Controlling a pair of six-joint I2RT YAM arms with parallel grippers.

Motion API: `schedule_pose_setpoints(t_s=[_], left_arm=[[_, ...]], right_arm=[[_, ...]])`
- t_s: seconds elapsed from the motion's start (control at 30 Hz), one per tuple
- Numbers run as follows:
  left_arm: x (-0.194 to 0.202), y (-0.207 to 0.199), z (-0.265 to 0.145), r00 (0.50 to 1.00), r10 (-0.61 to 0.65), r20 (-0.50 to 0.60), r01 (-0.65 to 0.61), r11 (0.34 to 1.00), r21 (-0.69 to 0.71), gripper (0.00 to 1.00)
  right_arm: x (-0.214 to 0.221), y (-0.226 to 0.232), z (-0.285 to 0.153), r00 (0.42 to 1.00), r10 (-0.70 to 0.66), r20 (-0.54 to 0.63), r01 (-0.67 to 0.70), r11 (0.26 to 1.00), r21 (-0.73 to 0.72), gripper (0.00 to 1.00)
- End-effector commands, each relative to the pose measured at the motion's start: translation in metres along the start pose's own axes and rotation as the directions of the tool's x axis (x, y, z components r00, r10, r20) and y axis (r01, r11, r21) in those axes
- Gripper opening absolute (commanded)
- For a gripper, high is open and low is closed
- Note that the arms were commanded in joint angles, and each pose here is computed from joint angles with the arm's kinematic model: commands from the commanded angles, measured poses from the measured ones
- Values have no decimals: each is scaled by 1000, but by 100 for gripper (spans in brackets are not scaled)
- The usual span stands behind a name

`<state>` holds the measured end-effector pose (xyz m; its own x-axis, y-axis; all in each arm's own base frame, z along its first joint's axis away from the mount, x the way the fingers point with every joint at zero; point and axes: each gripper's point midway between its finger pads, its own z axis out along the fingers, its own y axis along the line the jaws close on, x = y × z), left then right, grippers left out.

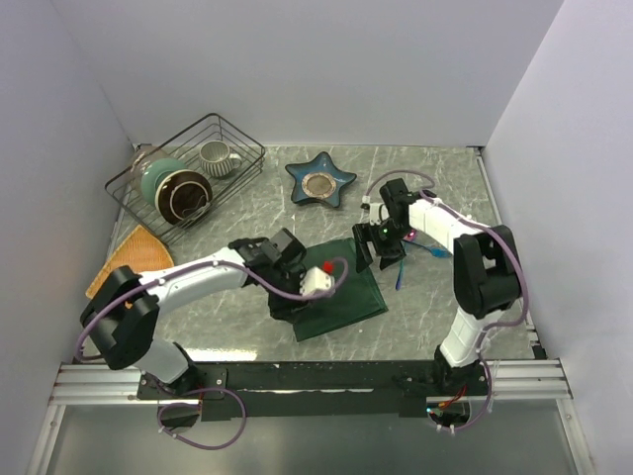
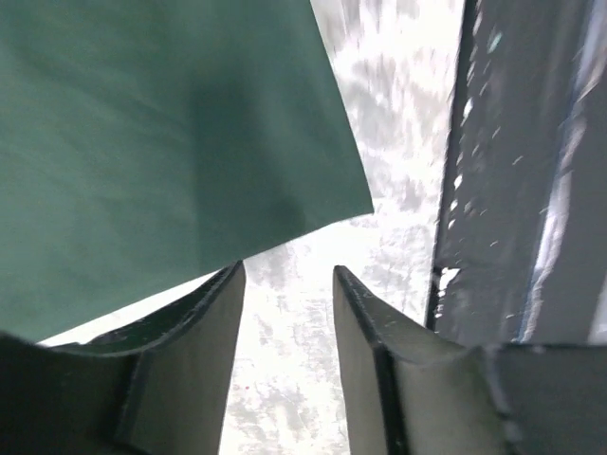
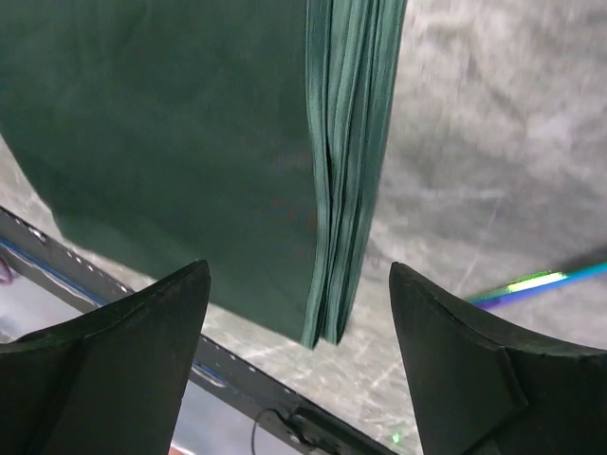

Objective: Fold the napkin into a case and place the utensils inside
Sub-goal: Rotate the square-folded napkin at the center of the board.

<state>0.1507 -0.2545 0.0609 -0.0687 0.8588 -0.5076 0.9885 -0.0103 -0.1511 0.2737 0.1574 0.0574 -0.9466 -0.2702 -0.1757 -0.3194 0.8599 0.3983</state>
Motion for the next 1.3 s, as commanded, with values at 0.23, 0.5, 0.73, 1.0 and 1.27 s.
schedule_pose_setpoints(t_s=[0.23,0.5,0.73,1.0,1.27], left_arm=[[-28,77,-107,864,-311,396,353,935,-35,51],[3,121,-153,712,-450,539,558,829,-45,49],[34,136,-167,587,-549,595,680,733,5,47],[44,133,-153,559,-589,584,707,707,36,44],[55,152,-140,506,-627,592,767,641,23,46]], right_arm=[[-38,-9,28,1000,-12,2,12,998,64,72],[-60,0,48,986,-169,-7,168,978,126,44],[-92,30,65,916,-402,15,395,906,154,31],[-98,80,81,695,-719,30,709,691,141,24],[-126,72,52,694,-713,94,676,691,256,42]])
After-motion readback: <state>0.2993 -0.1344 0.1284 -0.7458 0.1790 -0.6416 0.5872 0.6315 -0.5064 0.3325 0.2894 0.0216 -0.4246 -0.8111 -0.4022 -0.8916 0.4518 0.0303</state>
